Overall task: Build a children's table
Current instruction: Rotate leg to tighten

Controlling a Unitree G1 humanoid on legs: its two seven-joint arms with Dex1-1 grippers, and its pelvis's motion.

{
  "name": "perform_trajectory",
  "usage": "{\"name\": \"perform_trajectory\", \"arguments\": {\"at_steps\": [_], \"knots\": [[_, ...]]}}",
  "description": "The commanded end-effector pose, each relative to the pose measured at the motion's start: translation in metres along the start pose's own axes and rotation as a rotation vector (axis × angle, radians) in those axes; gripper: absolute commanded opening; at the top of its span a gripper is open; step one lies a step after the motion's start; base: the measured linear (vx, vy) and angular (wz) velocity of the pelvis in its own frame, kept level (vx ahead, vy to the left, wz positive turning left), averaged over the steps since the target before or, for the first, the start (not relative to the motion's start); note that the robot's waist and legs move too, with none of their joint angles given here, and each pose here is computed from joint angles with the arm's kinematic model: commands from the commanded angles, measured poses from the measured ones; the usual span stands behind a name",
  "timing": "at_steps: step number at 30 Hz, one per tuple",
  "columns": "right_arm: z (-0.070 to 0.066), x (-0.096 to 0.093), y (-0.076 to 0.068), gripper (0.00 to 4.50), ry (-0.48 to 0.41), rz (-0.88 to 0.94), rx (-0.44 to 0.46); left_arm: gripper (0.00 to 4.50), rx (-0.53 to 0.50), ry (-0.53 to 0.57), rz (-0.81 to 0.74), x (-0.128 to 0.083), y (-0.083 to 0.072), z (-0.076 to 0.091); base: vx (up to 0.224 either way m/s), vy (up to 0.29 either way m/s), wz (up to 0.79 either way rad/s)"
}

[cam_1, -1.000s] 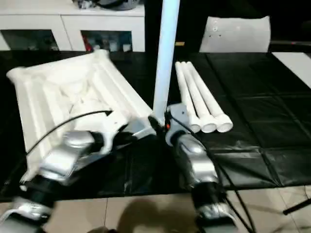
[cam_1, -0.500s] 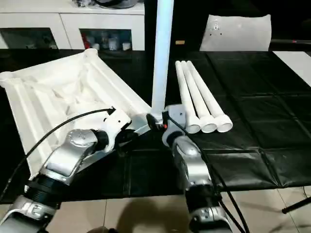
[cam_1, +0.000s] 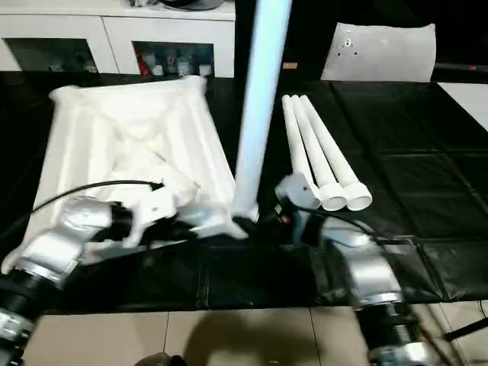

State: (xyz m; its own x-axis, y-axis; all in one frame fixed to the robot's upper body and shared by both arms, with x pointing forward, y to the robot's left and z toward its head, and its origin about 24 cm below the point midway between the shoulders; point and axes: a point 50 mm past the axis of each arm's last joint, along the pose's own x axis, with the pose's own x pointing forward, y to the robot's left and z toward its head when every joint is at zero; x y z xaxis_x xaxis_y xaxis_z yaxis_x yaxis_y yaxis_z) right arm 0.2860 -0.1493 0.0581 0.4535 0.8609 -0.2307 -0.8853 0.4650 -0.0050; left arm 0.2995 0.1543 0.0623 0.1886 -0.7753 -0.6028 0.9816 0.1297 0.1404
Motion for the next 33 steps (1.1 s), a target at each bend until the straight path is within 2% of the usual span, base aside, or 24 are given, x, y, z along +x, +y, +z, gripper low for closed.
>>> {"name": "perform_trajectory", "arguments": {"at_steps": [1, 7, 10, 12, 15, 17, 18, 23, 28, 31, 33], "knots": [[0.003, 0.002, 0.008, 4.47, 0.022, 0.133, -0.010, 0.00, 0.050, 0.059, -0.136, 0.004, -0.007, -0.004, 0.000, 0.000, 0.00], [-0.003, 0.004, 0.010, 4.30, 0.098, 0.247, -0.031, 0.00, 0.088, 0.082, -0.236, -0.002, -0.006, -0.005, 0.000, 0.000, 0.00], [-0.002, 0.005, 0.009, 3.90, 0.105, 0.269, -0.034, 0.00, 0.103, 0.087, -0.273, -0.003, -0.006, -0.005, 0.000, 0.000, 0.00], [-0.001, 0.007, 0.008, 3.83, 0.106, 0.288, -0.034, 0.00, 0.116, 0.094, -0.293, -0.004, -0.005, -0.005, 0.000, 0.000, 0.00], [0.000, 0.008, 0.008, 3.48, 0.107, 0.307, -0.034, 0.00, 0.123, 0.095, -0.302, -0.005, -0.004, -0.005, 0.000, 0.000, 0.00], [0.001, 0.009, 0.008, 3.48, 0.108, 0.320, -0.034, 0.00, 0.126, 0.097, -0.306, -0.006, -0.002, -0.005, 0.000, 0.000, 0.00], [0.001, 0.009, 0.008, 3.28, 0.107, 0.325, -0.036, 0.00, 0.128, 0.097, -0.309, -0.006, -0.002, -0.005, 0.000, 0.000, 0.00], [0.000, 0.013, 0.010, 2.86, 0.099, 0.339, -0.029, 0.00, 0.130, 0.106, -0.313, -0.007, 0.000, -0.007, 0.000, 0.000, 0.00], [-0.002, 0.015, 0.014, 2.74, 0.094, 0.351, -0.013, 0.00, 0.126, 0.109, -0.307, -0.007, 0.001, -0.009, 0.000, 0.000, 0.00], [-0.004, 0.018, 0.017, 2.72, 0.074, 0.335, 0.027, 0.00, 0.101, 0.093, -0.268, -0.007, 0.002, -0.009, 0.000, 0.000, 0.00], [-0.007, 0.027, 0.022, 2.72, 0.051, 0.263, 0.068, 0.00, 0.039, 0.063, -0.172, -0.005, 0.004, -0.009, 0.000, 0.000, 0.00]]}}
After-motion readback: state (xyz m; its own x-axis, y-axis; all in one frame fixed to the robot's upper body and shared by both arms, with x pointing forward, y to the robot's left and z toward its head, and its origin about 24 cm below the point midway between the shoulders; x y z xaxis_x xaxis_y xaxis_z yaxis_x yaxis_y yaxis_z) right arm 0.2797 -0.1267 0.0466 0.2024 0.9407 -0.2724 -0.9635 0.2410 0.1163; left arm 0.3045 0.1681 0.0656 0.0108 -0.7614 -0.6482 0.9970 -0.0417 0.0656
